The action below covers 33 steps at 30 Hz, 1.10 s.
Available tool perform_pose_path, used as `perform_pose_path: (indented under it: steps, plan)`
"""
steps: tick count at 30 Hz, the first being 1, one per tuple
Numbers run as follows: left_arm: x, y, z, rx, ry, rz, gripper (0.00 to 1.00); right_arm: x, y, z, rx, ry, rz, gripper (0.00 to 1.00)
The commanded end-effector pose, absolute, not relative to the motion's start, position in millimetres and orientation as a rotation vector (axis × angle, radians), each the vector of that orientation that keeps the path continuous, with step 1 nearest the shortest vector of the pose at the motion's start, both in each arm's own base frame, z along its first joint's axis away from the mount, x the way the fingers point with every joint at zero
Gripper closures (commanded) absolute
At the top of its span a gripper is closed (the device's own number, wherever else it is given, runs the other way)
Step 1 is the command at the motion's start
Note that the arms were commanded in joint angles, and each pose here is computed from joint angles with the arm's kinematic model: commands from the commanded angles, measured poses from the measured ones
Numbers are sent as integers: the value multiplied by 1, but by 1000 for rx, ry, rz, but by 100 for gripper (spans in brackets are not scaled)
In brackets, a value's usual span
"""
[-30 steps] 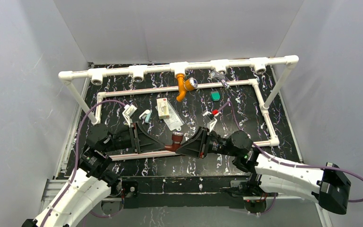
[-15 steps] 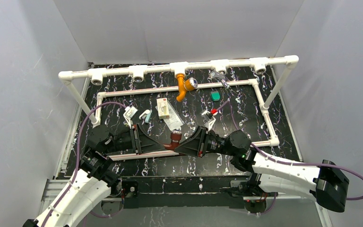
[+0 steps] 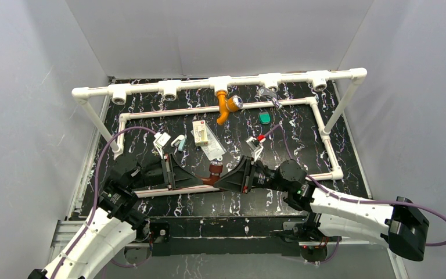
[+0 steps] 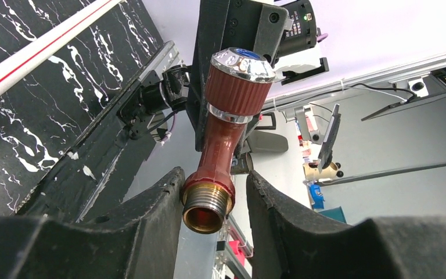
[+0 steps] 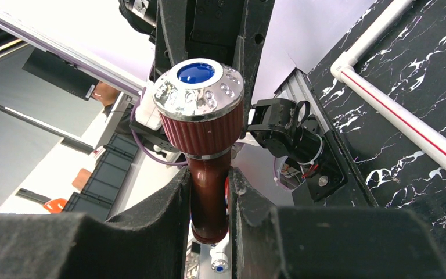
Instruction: Install the water faucets
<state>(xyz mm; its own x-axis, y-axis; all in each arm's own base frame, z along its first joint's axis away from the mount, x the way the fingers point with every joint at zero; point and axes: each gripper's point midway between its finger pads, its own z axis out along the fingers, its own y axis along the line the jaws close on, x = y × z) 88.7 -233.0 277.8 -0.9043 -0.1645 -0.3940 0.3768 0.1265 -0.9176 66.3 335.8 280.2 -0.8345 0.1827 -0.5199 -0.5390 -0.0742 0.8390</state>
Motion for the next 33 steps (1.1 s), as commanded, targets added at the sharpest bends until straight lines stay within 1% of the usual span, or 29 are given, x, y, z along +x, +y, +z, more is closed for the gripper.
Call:
perform_pose_path:
  steps: [1, 4, 6, 8, 10, 11, 14, 15, 17, 20, 23, 27, 33]
  plan:
    - [87, -232, 289, 243, 1976, -1821, 60, 66, 331, 311, -392, 1616, 1987, 99]
    - [88, -232, 286, 235, 1985, -1817, 64, 65, 331, 310, -389, 1618, 1987, 99]
    - [89, -233, 282, 228, 1995, -1815, 70, 66, 331, 309, -389, 1624, 1984, 99]
    - [89, -233, 282, 229, 1994, -1815, 80, 65, 331, 308, -393, 1630, 1985, 99]
    - [89, -233, 282, 230, 1993, -1814, 96, 65, 332, 307, -392, 1637, 1982, 99]
    - [89, -233, 282, 229, 1994, -1815, 100, 65, 332, 306, -391, 1641, 1982, 99]
    - [88, -232, 284, 229, 1987, -1816, 100, 65, 332, 304, -385, 1648, 1987, 99]
    - [88, -232, 285, 231, 1984, -1817, 100, 65, 332, 304, -385, 1647, 1987, 96]
    - [88, -232, 285, 225, 1984, -1818, 100, 65, 332, 305, -385, 1644, 1989, 85]
    - [89, -231, 287, 207, 1979, -1818, 100, 65, 331, 306, -382, 1638, 1989, 63]
    - [90, -231, 286, 185, 1978, -1815, 100, 65, 330, 307, -383, 1630, 1986, 53]
    - [94, -230, 286, 144, 1975, -1809, 100, 64, 330, 308, -397, 1621, 1988, 47]
    - [97, -231, 288, 114, 1970, -1817, 100, 62, 330, 306, -412, 1621, 1978, 47]
